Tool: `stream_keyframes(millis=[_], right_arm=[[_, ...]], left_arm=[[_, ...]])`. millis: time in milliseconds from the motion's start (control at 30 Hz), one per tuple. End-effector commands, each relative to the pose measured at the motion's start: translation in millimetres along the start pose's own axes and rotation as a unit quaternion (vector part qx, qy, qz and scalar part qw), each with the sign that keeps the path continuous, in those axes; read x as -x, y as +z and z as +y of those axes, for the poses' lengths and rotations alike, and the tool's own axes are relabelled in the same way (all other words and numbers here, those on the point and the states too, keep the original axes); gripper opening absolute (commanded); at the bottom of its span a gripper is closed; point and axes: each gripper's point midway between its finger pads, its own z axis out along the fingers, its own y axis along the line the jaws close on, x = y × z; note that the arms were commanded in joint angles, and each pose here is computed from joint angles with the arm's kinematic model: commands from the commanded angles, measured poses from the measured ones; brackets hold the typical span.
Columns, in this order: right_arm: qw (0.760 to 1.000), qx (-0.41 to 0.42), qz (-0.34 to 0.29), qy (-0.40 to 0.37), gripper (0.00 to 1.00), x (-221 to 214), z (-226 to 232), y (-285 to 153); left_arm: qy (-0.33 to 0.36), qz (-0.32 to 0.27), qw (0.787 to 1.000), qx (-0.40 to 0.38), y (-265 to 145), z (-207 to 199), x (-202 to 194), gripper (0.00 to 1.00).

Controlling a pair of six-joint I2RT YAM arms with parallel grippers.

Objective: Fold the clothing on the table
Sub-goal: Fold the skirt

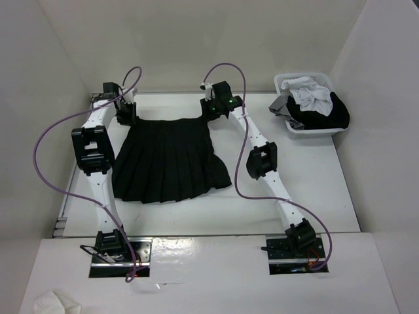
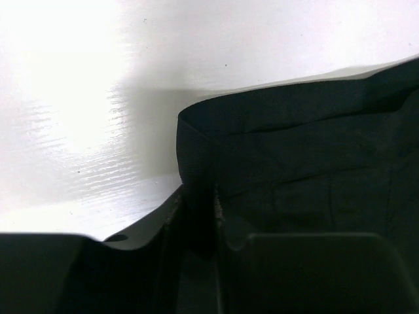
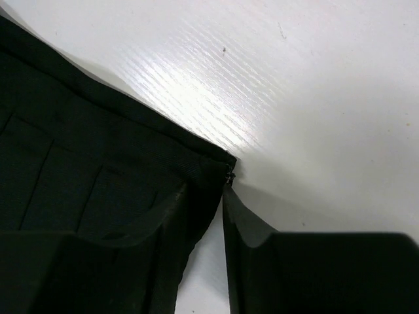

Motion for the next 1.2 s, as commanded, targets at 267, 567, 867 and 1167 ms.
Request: stream_keyframes(millis=[267,567,867,1167], right_arm=[[0.999,0.007,-0.015,-0.031,0.0,5,18,9],[0.998,-0.038,-0.034,-0.04,0.0,32,-10,-22],[0.993,-0.08,-0.081,-0.033,0.0,83,-39,-82],[0.992,-0.069,-0.099,-0.041,0.0,109,-36,-127]], left_arm=[[0.009,0.002,1.0,-0.02,5,-5,-1,0.08],[0.029,-0.018,0.999,-0.042,-16,-16,20,0.0],[0.073,-0.083,0.993,-0.051,-67,-34,80,0.18],[0.097,-0.047,0.991,-0.077,-77,-49,61,0.2]])
